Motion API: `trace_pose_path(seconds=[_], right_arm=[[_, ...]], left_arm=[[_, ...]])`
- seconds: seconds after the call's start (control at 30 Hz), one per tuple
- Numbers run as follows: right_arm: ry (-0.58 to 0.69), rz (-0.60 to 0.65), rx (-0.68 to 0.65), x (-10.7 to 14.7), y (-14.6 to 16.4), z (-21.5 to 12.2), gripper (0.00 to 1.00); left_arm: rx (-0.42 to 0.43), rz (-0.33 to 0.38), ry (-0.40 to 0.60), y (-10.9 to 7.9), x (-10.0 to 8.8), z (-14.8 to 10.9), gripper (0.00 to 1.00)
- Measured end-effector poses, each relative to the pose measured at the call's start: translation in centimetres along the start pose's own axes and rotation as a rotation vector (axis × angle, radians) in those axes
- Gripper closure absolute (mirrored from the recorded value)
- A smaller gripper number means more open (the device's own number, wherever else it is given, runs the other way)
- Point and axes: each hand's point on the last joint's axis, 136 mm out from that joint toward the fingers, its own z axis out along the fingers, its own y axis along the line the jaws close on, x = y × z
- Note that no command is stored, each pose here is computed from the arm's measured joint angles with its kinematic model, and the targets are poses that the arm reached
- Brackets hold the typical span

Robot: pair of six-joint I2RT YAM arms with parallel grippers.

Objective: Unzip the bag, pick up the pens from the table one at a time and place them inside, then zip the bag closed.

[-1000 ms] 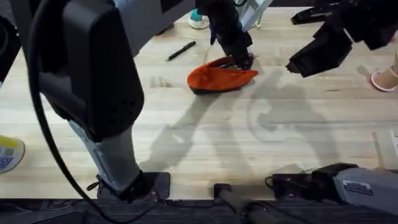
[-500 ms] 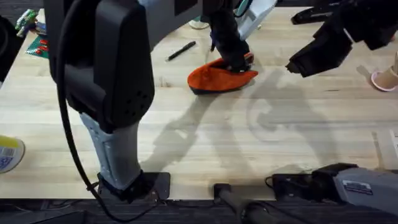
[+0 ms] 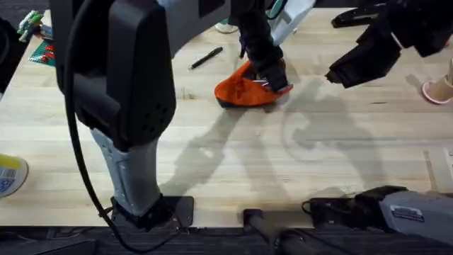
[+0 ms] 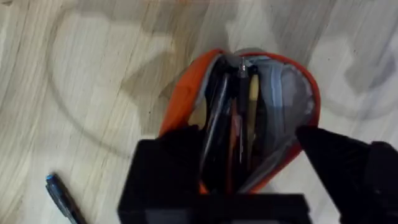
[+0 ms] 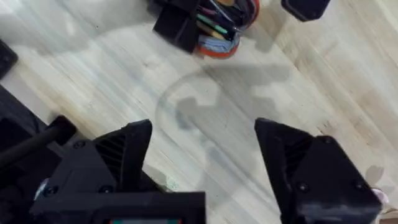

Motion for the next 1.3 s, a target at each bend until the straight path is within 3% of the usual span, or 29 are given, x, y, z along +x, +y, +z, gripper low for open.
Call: trace_pose_path(seconds=[0.1,0.63,0.77,1.0,1.3], right_arm=[[0.0,0.0,0.0,0.0,0.0,0.0,0.006],[0.0,0.0,0.0,0.0,0.0,0.0,0.005],[0.0,0.0,0.0,0.0,0.0,0.0,0.005],[0.0,0.0,0.0,0.0,0.0,0.0,0.005],[0.0,0.0,0.0,0.0,0.0,0.0,0.006]], left_arm=[[-0.001,-0.002,-0.001,0.0,0.0,0.0,0.008],[-0.011,0.0,-0.005,0.0,-0.2,-0.5,0.006],[-0.059,0.015,-0.028,0.0,-0.7,-2.8,0.006],[-0.145,0.029,-0.112,-0.5,-1.3,-9.0,0.006],[-0.239,-0.067,-0.091,2.4,2.0,-12.9,0.006]])
